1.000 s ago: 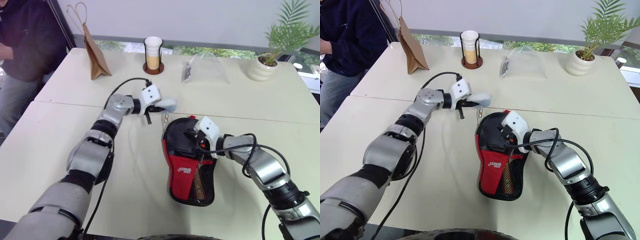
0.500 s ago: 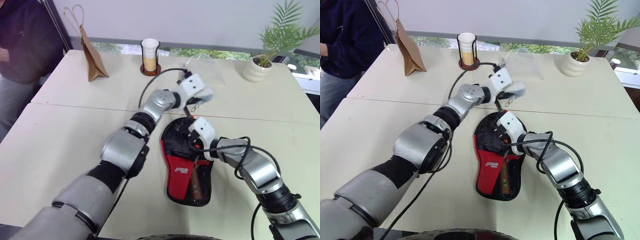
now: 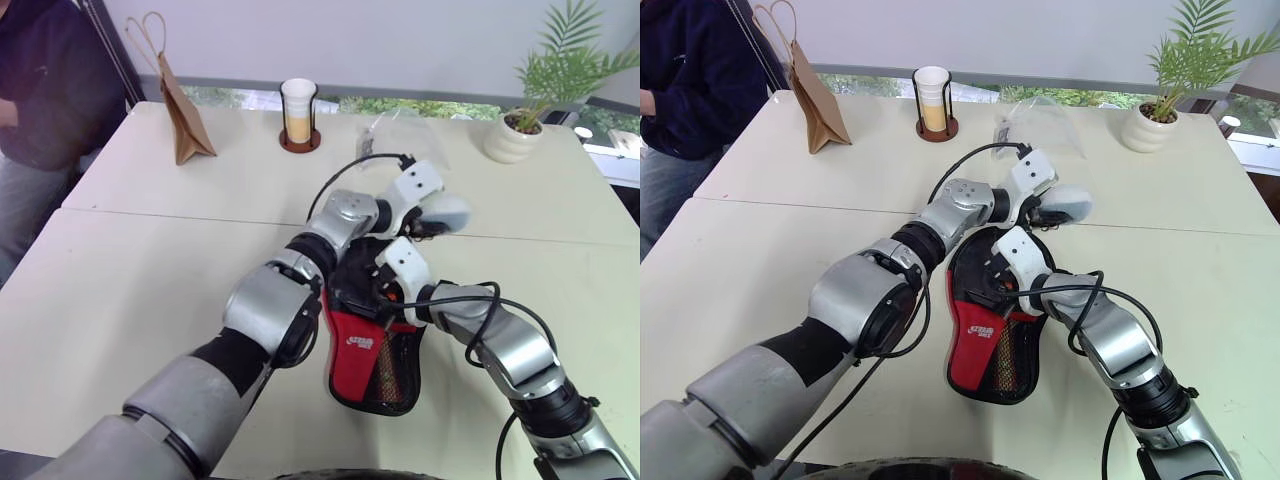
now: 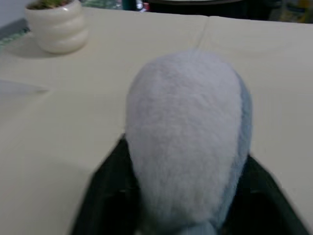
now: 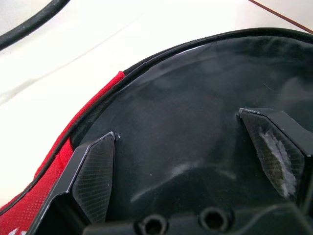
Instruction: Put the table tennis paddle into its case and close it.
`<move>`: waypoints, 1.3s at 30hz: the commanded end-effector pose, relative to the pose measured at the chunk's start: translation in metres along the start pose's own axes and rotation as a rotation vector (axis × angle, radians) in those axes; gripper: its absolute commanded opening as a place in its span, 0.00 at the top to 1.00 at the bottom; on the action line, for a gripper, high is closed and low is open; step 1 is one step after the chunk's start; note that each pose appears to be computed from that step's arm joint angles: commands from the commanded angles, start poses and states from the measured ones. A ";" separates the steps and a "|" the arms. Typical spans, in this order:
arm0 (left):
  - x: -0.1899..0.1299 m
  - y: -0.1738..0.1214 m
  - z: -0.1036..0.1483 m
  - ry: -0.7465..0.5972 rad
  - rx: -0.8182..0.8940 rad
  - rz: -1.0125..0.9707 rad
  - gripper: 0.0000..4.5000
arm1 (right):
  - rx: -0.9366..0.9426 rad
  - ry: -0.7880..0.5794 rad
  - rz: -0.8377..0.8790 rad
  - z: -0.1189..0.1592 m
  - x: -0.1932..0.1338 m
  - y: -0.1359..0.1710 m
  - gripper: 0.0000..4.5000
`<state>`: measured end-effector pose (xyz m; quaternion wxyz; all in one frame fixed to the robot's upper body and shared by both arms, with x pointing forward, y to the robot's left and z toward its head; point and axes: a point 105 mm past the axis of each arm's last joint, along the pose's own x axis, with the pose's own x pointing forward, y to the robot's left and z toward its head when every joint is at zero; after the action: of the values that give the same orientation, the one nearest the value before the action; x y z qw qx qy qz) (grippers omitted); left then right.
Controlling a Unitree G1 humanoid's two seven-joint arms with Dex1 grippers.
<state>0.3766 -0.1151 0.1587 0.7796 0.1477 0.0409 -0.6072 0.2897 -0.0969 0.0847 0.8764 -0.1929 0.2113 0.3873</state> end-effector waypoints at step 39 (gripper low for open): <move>-0.083 -0.047 -0.068 -0.056 0.116 -0.276 0.01 | 0.145 -0.016 -0.371 0.023 -0.113 -0.157 0.00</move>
<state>0.3192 -0.0232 0.1037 0.6800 0.1607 0.0149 -0.7152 0.3446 -0.2463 0.1861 0.9467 -0.1482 0.2006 0.2041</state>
